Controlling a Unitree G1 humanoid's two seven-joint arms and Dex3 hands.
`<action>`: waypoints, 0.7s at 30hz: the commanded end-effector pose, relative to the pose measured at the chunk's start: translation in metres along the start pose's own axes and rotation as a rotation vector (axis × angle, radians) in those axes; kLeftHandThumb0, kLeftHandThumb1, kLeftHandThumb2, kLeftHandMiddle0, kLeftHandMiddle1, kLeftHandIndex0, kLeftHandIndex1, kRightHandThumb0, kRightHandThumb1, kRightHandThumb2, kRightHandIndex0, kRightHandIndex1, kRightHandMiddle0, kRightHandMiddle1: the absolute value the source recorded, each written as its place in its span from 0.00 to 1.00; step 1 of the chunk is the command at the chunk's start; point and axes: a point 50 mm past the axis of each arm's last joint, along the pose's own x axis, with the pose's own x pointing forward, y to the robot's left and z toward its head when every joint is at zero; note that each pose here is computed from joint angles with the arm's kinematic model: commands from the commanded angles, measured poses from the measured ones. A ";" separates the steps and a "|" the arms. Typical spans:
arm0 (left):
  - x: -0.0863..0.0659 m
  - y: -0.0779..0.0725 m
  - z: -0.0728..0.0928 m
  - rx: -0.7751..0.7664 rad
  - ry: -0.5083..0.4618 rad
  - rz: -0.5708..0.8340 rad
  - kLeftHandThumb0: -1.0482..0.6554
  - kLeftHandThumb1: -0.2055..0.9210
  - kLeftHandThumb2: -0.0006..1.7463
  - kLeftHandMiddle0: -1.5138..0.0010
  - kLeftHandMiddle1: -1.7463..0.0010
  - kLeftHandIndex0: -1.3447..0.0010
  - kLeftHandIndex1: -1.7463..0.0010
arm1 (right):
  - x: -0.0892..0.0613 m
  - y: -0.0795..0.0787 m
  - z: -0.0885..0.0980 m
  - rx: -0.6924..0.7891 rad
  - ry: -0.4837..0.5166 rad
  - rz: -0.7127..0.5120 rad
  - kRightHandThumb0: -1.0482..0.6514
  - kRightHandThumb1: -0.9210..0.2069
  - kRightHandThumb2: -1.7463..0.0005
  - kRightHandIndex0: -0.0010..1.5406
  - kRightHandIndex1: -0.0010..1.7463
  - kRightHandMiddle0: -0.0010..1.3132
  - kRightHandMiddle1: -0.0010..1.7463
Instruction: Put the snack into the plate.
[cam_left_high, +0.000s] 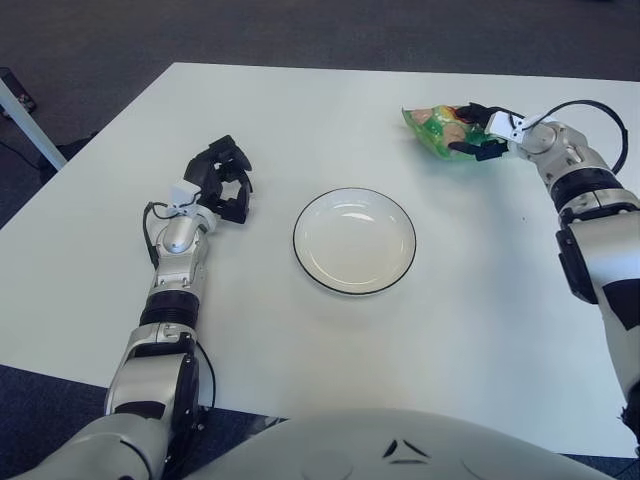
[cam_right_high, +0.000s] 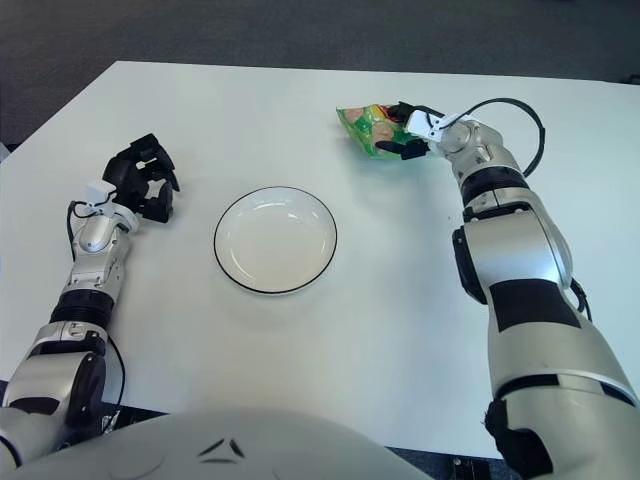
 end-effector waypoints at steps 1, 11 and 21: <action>-0.049 -0.018 -0.049 -0.063 0.221 0.004 0.61 0.12 1.00 0.42 0.00 0.48 0.00 | 0.003 0.028 -0.012 0.055 0.040 0.093 0.04 0.00 0.62 0.01 0.00 0.00 0.18; -0.049 -0.019 -0.048 -0.069 0.220 0.001 0.61 0.13 1.00 0.42 0.00 0.48 0.00 | 0.004 0.032 -0.009 0.149 0.018 0.132 0.08 0.00 0.64 0.01 0.00 0.00 0.18; -0.048 -0.020 -0.048 -0.069 0.216 -0.006 0.61 0.12 1.00 0.42 0.00 0.48 0.00 | 0.004 0.032 -0.005 0.069 -0.003 0.096 0.14 0.01 0.70 0.06 0.17 0.00 0.55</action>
